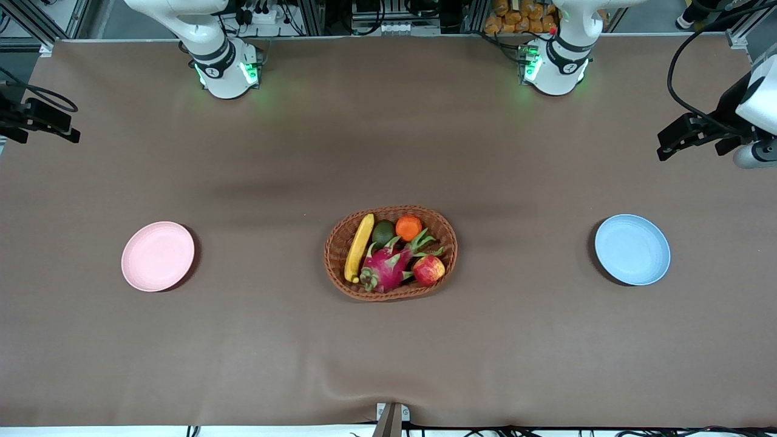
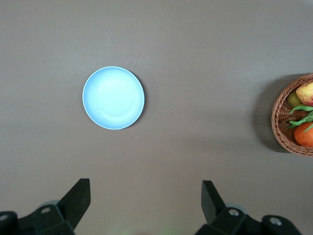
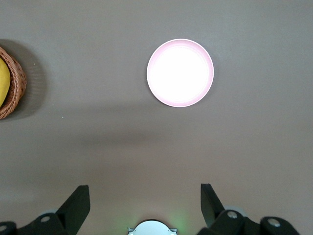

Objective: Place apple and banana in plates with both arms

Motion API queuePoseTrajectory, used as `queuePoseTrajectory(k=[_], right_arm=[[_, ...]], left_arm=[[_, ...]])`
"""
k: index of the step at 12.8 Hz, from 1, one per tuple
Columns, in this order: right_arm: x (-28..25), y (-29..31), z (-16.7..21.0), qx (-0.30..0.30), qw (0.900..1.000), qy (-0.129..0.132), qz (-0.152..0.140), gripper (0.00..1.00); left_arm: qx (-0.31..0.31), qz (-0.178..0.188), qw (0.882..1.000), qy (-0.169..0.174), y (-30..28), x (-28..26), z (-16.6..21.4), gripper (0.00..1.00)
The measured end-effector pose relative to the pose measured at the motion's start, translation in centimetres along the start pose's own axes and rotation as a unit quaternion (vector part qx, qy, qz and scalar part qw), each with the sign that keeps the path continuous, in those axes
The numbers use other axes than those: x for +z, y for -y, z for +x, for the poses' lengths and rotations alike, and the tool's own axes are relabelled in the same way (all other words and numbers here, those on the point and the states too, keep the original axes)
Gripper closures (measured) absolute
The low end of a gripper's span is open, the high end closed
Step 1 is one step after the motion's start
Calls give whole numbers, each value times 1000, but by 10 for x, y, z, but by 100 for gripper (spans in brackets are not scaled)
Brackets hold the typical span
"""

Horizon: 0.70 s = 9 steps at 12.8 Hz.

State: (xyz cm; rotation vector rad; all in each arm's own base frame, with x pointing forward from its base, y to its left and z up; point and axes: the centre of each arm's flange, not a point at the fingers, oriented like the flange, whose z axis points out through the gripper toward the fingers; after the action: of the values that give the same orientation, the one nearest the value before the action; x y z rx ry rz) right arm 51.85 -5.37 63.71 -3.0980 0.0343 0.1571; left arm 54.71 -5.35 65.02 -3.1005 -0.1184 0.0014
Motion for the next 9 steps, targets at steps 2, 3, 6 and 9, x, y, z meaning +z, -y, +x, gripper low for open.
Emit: queuePoseTrajectory(k=[2,3,6,9], right_arm=[[0,0,0,0,1000,0,0,0],[0,0,0,0,1000,0,0,0],[0,-1,0,1,1000,0,0,0],[0,-1,0,1,1000,0,0,0]], left_arm=[[3,0,1000,3,0,1,0,0],[4,0,1000,3,0,1,0,0],[6,0,1000,11,0,10,5,0],[23,-11,999,23,-2,22,14,0]])
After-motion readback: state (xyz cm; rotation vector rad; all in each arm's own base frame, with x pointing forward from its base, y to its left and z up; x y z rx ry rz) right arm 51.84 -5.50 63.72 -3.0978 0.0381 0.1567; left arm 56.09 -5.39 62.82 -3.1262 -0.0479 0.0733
